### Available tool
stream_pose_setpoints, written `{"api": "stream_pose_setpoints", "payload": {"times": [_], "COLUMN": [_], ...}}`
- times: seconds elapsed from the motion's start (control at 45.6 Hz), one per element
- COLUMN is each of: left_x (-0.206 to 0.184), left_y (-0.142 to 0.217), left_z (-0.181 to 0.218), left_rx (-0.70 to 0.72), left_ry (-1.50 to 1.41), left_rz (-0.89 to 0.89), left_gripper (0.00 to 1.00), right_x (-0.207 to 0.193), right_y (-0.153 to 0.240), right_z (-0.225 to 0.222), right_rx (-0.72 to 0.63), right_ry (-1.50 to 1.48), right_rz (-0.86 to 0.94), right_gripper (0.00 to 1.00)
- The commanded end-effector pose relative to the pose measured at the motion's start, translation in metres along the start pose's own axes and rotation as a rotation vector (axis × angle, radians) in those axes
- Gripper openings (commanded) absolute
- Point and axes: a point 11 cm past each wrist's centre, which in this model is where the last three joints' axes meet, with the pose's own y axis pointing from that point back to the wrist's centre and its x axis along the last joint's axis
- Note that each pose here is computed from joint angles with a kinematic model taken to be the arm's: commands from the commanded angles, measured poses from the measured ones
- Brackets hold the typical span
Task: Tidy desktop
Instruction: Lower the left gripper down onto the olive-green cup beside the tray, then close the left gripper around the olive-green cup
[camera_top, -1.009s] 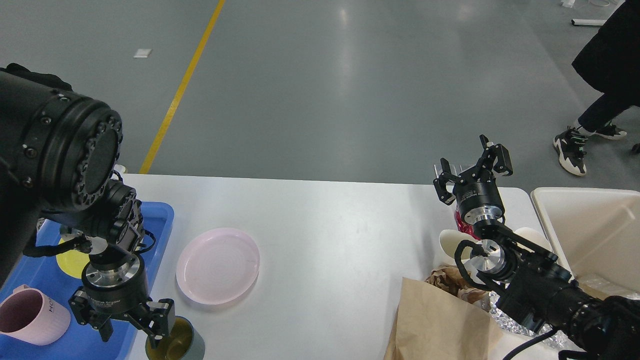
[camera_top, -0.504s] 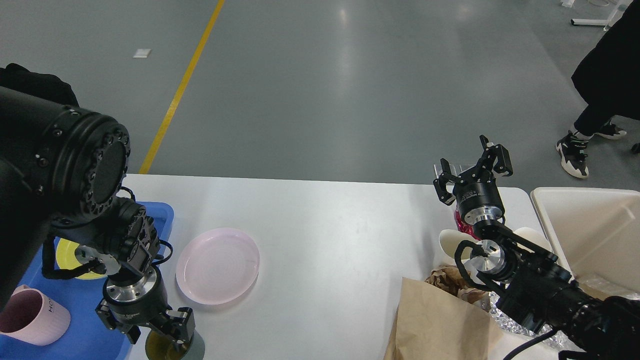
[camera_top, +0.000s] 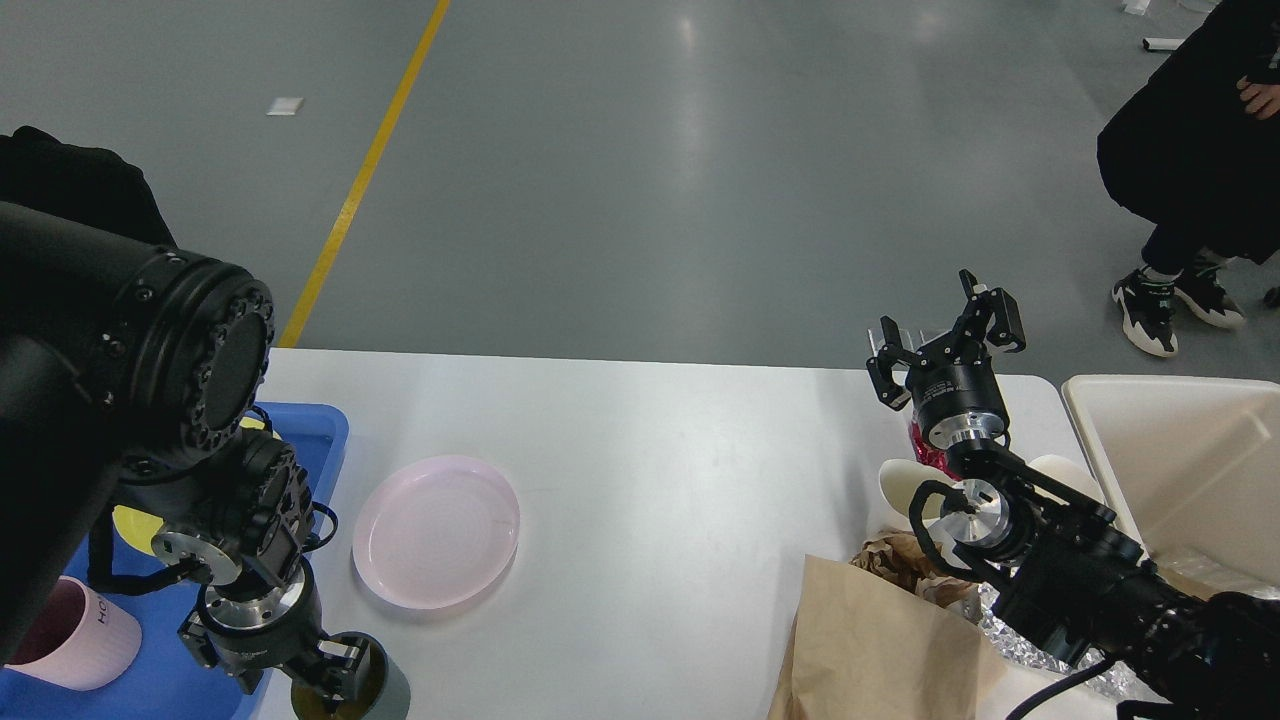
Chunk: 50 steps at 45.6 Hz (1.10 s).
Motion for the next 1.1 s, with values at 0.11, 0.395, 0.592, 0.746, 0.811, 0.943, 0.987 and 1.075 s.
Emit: {"api": "stream_pose_setpoints", "payload": {"times": [0.11,0.395,0.592,0.746,0.811,0.943,0.987,1.075], "left_x": [-0.003,-0.007,-0.006,-0.005,-0.004,-0.006,-0.007,-0.008], "left_y": [-0.012,-0.025,-0.027,-0.031,-0.032,-0.036,-0.038,-0.039], "left_z": [0.002,0.002,0.002,0.003,0.003,0.005,0.006,0.007], "left_rx": [-0.004,-0.006,-0.007,-0.008,-0.009,-0.017,-0.021,-0.023], "left_ry": [-0.011,-0.019,-0.022,-0.029,-0.029,-0.032,-0.033,-0.031], "left_rz": [0.032,0.064,0.082,0.115,0.126,0.135,0.138,0.135], "left_gripper": [0.75,0.75,0.74,0.73,0.73,0.69,0.69,0.69], "right_x": [0.0,0.0,0.0,0.0,0.0,0.0,0.0,0.0], "right_y": [0.0,0.0,0.0,0.0,0.0,0.0,0.0,0.0], "right_z": [0.0,0.0,0.0,0.0,0.0,0.0,0.0,0.0], "right_rx": [-0.001,0.0,0.0,0.0,0.0,0.0,0.0,0.0], "right_ry": [0.0,0.0,0.0,0.0,0.0,0.0,0.0,0.0], "right_rz": [0.001,0.0,0.0,0.0,0.0,0.0,0.0,0.0], "right_gripper": [1.0,1.0,1.0,1.0,1.0,1.0,1.0,1.0]}}
